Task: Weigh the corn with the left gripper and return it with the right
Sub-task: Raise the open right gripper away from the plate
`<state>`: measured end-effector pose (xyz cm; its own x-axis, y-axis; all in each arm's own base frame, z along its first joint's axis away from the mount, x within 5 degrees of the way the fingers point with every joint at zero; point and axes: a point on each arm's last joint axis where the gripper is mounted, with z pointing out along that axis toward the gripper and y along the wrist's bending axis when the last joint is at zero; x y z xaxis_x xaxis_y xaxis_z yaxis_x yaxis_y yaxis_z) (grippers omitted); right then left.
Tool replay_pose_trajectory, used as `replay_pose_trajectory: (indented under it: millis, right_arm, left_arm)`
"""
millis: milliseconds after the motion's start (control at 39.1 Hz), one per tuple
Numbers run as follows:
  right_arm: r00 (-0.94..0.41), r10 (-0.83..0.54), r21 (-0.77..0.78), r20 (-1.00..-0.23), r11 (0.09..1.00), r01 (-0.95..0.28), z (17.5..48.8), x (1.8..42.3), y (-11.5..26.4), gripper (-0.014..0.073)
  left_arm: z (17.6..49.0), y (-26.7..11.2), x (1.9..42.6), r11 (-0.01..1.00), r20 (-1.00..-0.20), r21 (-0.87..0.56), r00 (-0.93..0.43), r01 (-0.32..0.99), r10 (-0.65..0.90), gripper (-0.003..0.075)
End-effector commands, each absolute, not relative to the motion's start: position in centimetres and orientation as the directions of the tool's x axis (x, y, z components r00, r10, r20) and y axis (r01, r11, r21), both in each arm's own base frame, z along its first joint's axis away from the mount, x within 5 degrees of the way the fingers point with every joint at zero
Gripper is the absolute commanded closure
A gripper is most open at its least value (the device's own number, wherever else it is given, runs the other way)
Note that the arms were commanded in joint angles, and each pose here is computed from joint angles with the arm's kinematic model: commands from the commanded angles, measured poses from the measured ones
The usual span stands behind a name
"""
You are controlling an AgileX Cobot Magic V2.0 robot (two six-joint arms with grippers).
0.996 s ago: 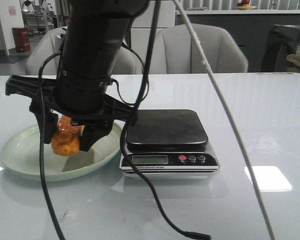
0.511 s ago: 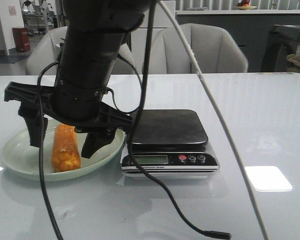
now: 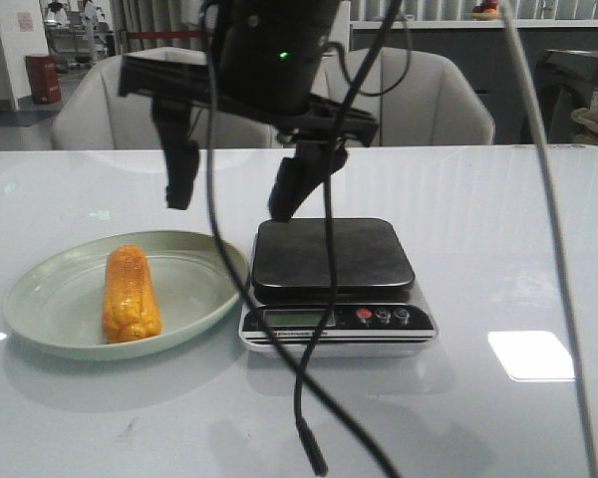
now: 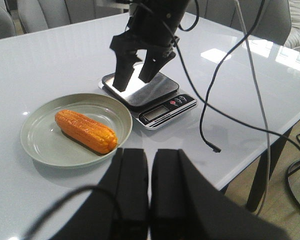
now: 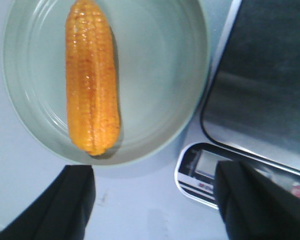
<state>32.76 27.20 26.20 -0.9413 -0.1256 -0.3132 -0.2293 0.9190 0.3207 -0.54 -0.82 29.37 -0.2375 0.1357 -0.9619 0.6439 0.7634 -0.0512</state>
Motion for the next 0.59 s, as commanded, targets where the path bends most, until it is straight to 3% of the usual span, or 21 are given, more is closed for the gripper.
replay_pose_trajectory:
  millis: [0, 255, 562]
  right_arm:
    - [-0.905, -0.163, 0.367, -0.392, 0.875, -0.317, 31.0, 32.7, 24.7, 0.0005]
    - [-0.896, -0.245, 0.324, -0.372, 0.87, -0.372, 32.3, 33.3, 19.6, 0.0005]
    - [-0.858, -0.2, 0.269, -0.472, 0.895, -0.357, 33.2, 30.3, 13.1, 0.0005]
  left_arm:
    - [30.7, -0.5, -1.0, 0.764, -0.987, -0.053, -0.149, 0.643, 0.057, 0.0607]
    - [30.7, -0.5, -1.0, 0.764, -0.987, -0.053, -0.149, 0.643, 0.057, 0.0607]
    - [30.7, -0.5, -1.0, 0.764, -0.987, -0.053, -0.149, 0.643, 0.057, 0.0607]
